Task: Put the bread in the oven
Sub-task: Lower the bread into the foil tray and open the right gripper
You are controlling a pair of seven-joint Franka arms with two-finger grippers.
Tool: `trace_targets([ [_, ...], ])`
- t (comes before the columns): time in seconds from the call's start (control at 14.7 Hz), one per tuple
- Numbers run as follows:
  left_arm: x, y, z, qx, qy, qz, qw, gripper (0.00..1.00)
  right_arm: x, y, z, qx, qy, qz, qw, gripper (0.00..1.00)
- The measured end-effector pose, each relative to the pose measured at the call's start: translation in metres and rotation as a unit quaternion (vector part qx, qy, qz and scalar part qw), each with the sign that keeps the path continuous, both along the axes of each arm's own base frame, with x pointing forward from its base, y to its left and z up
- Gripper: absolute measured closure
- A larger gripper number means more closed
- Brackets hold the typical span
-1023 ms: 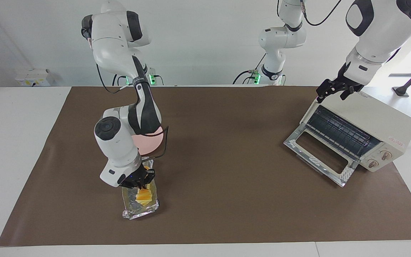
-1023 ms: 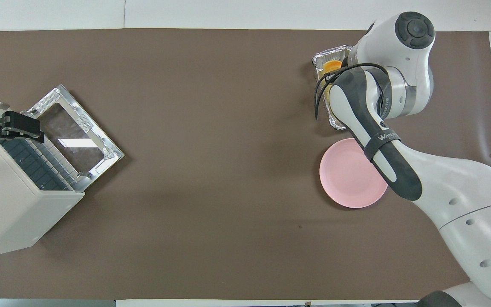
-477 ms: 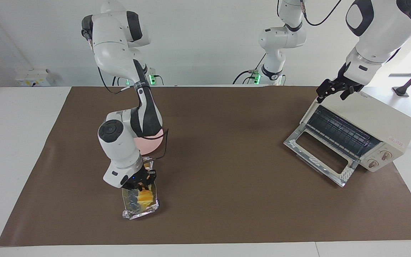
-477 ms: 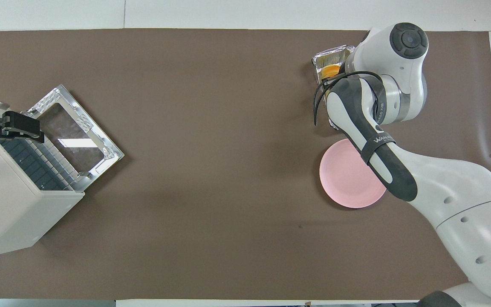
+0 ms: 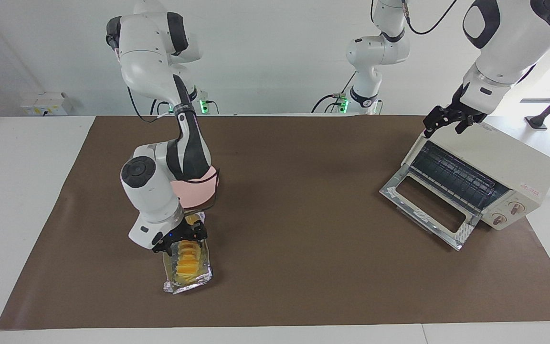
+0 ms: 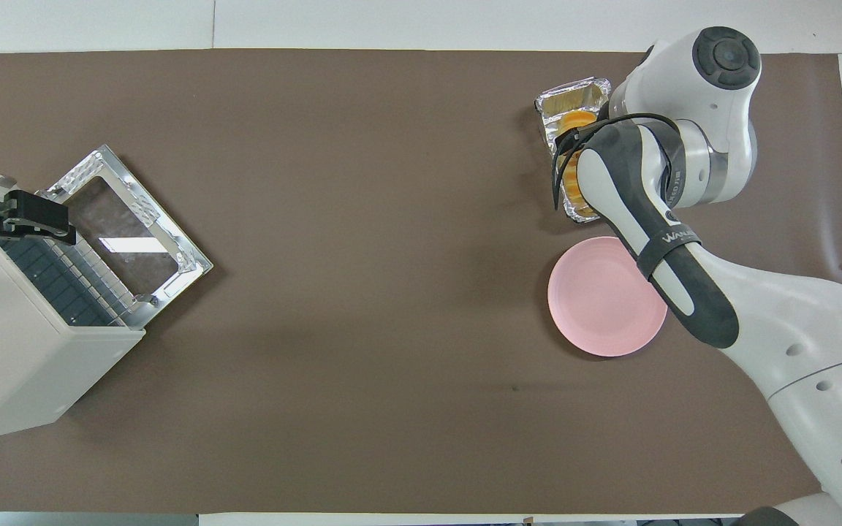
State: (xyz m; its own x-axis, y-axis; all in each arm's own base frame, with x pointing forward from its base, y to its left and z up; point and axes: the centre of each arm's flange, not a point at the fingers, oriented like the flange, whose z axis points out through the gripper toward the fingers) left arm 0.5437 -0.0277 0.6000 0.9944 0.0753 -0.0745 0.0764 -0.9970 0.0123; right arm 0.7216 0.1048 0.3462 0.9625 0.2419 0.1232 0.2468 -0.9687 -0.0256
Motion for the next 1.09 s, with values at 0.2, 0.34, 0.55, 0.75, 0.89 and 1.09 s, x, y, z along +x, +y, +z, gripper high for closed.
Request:
trace_targets([
  [0.2, 0.0, 0.0, 0.0, 0.0, 0.0, 0.0, 1.0, 0.0, 0.0, -0.015, 0.002, -0.005, 0.005, 0.019, 1.0, 0.0],
  [0.34, 0.0, 0.0, 0.0, 0.0, 0.0, 0.0, 1.0, 0.0, 0.003, -0.035, 0.002, -0.009, 0.002, 0.034, 0.999, 0.0],
  [0.55, 0.0, 0.0, 0.0, 0.0, 0.0, 0.0, 1.0, 0.0, 0.006, -0.053, -0.001, -0.012, -0.015, 0.049, 0.999, 0.01],
  [0.75, 0.0, 0.0, 0.0, 0.0, 0.0, 0.0, 1.0, 0.0, 0.003, -0.06, -0.026, -0.016, -0.034, 0.06, 0.997, 0.07],
  [0.89, 0.0, 0.0, 0.0, 0.0, 0.0, 0.0, 1.0, 0.0, -0.001, -0.065, -0.043, -0.019, -0.041, 0.066, 0.997, 0.12],
  [1.09, 0.0, 0.0, 0.0, 0.0, 0.0, 0.0, 1.0, 0.0, -0.002, -0.065, -0.047, -0.02, -0.041, 0.067, 0.997, 0.42],
])
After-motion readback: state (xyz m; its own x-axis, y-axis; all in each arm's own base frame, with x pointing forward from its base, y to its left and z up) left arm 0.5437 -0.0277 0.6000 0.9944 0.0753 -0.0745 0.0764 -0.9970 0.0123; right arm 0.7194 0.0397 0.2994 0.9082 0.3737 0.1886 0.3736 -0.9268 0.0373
